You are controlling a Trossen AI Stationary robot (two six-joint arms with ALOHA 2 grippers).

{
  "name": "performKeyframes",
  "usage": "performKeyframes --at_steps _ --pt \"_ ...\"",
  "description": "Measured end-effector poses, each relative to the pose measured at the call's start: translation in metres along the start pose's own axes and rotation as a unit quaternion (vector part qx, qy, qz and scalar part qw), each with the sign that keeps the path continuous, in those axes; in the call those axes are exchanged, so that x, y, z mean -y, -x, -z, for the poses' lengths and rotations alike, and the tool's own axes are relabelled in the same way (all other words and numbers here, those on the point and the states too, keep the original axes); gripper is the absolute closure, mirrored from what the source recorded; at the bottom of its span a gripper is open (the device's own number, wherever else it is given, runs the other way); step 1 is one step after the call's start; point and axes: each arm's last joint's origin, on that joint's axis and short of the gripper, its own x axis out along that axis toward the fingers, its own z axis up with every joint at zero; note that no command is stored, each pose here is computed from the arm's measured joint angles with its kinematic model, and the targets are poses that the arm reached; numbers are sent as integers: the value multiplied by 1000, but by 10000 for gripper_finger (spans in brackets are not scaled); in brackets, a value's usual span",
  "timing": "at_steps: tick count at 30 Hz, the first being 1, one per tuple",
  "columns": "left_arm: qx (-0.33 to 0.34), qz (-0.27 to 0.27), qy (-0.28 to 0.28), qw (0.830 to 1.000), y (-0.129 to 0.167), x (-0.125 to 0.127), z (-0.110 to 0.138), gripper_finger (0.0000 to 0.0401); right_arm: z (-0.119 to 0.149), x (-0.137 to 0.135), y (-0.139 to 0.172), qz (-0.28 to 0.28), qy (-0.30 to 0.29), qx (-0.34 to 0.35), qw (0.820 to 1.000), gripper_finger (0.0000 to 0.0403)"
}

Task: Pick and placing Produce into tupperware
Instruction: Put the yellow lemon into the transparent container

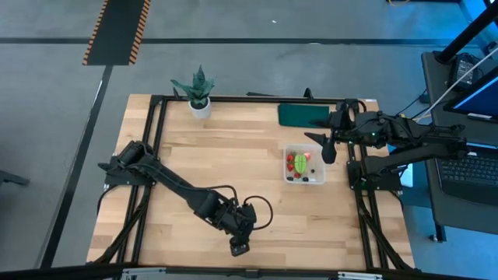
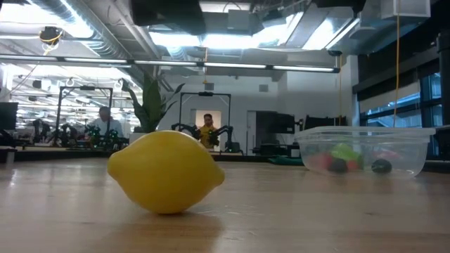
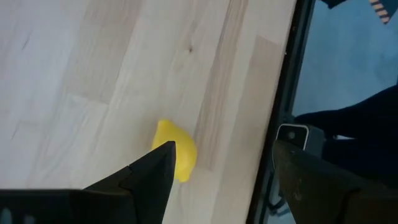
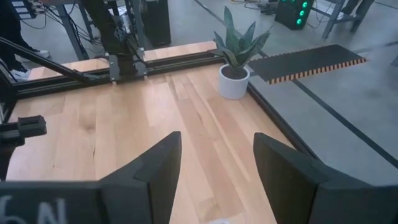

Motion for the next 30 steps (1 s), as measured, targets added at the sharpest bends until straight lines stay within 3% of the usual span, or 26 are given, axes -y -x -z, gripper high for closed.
performKeyframes --at_steps 7,12,18,25,30 --pt "7 9 22 1000 0 4 1 142 2 0 0 2 3 -13 1000 199" --pt "-10 -13 27 1000 -1 -2 3 142 3 0 0 2 1 -12 1000 199" --pt "-51 -80 17 995 -24 -11 15 142 2 0 0 2 0 -12 1000 199" --pt "-67 -49 25 996 -62 -8 18 142 2 0 0 1 -2 -11 1000 199" --pt "-97 -60 37 993 -82 -12 25 142 2 0 0 1 -9 -12 1000 199"
